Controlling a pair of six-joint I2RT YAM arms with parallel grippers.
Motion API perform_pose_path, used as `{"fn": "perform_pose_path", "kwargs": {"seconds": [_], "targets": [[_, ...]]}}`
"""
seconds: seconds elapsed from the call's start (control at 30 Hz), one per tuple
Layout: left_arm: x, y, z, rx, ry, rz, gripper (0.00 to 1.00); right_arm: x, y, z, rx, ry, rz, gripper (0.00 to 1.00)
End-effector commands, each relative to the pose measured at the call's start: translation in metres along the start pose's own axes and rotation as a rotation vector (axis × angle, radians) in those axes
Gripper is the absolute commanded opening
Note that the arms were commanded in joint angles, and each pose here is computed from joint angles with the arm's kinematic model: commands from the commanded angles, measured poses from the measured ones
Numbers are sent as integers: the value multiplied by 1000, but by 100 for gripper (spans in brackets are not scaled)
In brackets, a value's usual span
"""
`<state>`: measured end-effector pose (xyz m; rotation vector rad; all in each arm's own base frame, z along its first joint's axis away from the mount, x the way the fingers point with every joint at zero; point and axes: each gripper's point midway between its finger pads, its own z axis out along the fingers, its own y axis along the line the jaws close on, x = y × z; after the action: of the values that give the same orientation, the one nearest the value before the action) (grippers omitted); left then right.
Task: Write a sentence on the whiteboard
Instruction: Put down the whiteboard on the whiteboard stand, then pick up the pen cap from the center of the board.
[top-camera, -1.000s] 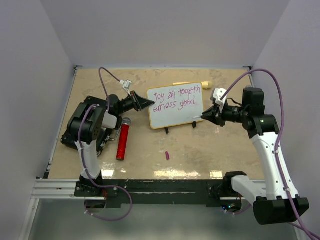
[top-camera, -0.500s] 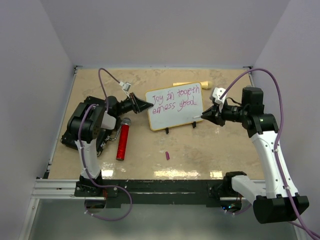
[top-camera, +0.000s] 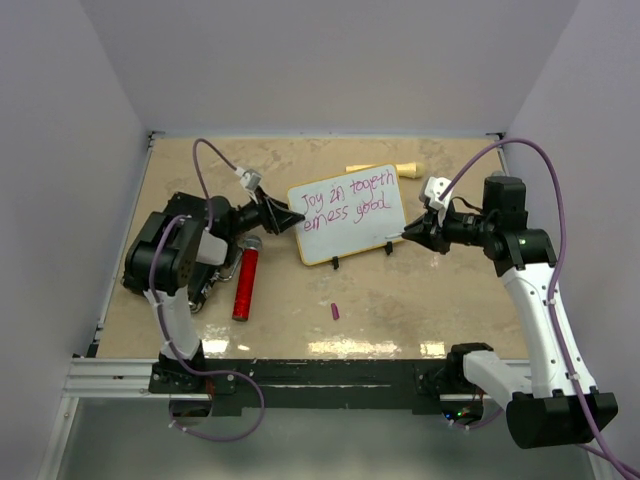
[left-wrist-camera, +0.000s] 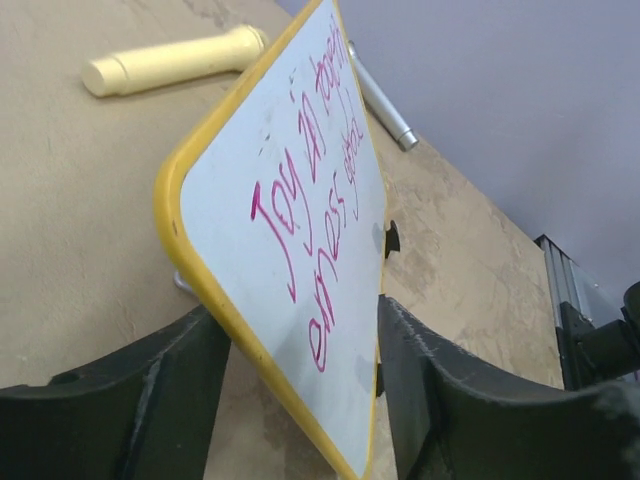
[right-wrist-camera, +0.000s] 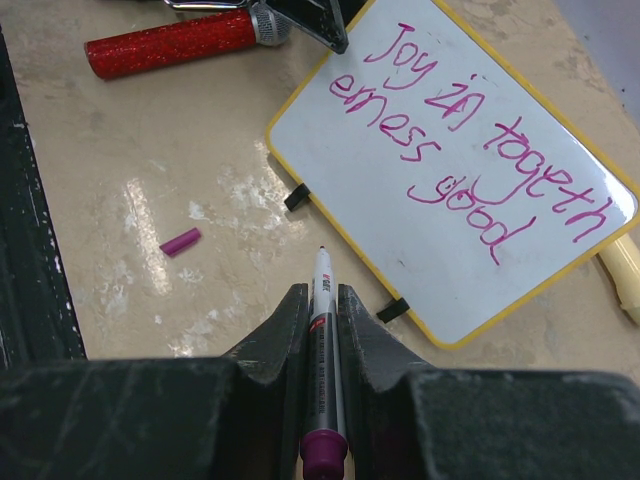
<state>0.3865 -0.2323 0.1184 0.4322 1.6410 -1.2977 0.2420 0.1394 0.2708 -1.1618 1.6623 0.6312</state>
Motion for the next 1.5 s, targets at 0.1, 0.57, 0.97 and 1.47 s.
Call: {"fn": "perform_pose_path", "kwargs": {"seconds": [0.1, 0.57, 0.97, 1.47], "targets": [[-74, -23, -5, -25, -173, 289, 74, -9, 0, -3, 9, -33, -28, 0], [-101, 1, -44, -407, -191, 246, 84, -9, 0, -3, 4, -35, -30, 0], [-107, -65, -84, -495, -189, -76, 100, 3, -4, 1, 35, -35, -24, 0], [97, -172, -70, -822, 154, -494, 100, 16, -15, 0, 75, -97, -1, 0]]}}
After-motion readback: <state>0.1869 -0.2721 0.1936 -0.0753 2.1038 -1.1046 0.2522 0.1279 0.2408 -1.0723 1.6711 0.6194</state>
